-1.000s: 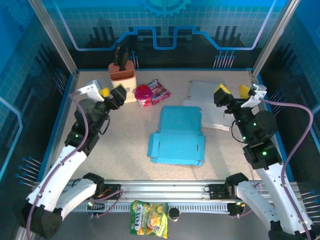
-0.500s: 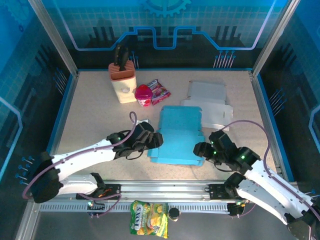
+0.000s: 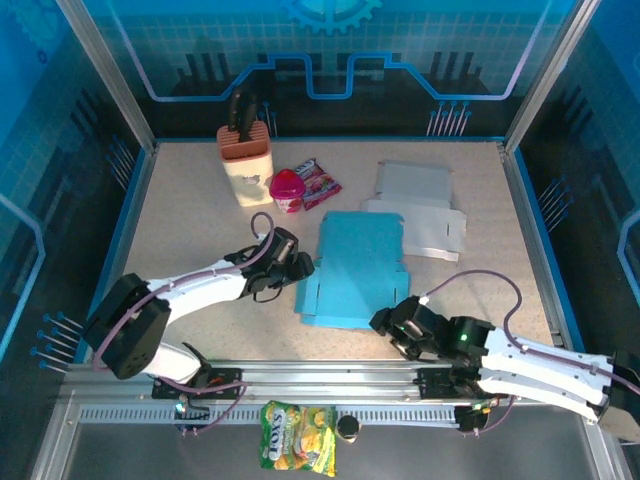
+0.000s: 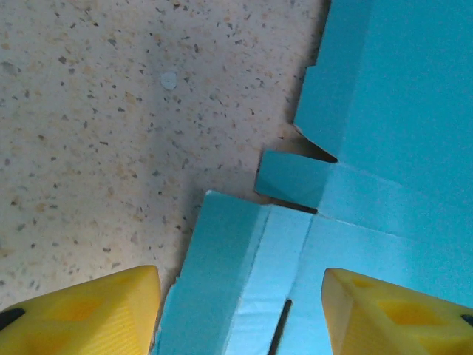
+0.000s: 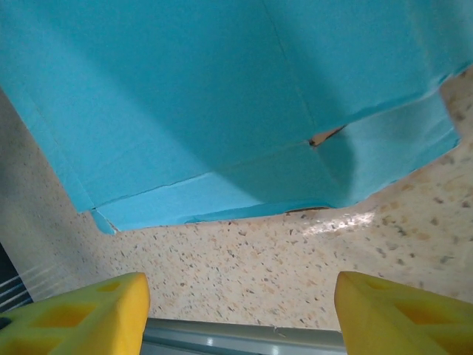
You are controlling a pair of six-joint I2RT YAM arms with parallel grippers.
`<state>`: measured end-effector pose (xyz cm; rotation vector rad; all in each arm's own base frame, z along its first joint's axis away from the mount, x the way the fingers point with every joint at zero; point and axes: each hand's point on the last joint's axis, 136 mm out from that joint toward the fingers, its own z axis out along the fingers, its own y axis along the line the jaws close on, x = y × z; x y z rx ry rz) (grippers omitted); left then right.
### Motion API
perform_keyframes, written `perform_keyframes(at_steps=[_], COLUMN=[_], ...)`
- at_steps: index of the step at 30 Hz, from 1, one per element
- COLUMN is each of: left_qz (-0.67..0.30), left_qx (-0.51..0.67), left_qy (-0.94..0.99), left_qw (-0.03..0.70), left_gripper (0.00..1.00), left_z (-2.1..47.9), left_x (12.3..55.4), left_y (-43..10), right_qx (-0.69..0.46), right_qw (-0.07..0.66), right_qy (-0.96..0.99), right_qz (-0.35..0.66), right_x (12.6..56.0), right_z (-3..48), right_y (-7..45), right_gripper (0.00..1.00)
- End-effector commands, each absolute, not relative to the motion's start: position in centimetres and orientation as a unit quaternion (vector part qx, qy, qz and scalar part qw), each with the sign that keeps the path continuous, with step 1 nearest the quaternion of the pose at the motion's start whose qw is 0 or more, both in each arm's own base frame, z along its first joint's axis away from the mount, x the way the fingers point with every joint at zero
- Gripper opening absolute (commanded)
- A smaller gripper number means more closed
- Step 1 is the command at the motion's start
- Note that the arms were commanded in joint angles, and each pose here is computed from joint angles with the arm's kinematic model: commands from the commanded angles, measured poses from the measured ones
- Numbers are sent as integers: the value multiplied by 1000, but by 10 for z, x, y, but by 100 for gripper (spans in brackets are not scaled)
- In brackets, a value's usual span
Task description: Fold the paper box
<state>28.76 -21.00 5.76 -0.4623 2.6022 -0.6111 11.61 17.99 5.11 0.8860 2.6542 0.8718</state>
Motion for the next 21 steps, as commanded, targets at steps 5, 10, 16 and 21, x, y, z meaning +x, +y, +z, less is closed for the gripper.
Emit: perform_keyframes(at_steps=[5,10,16,21], left_qz=[-238,-237,-237,-239], left_qx=[-126,-123,-120,-118], left_qy=[942,944,945,946], left_qw=[198,195,188,182], left_gripper=[60,60,60,59], left_z=[44,37,30,24], left_x=[298,300,300,299], left_y=[-225,-227,-229,-231], right_qx=[370,390,391,390], right_qw=[124,135,166,187], right_qy=[861,849,843,835], right_qz=[326,330,330,341], right_x=[131,139,150,165], right_z=[51,40,41,42], right_y=[196,193,186,182], right_gripper=[69,68,66,62])
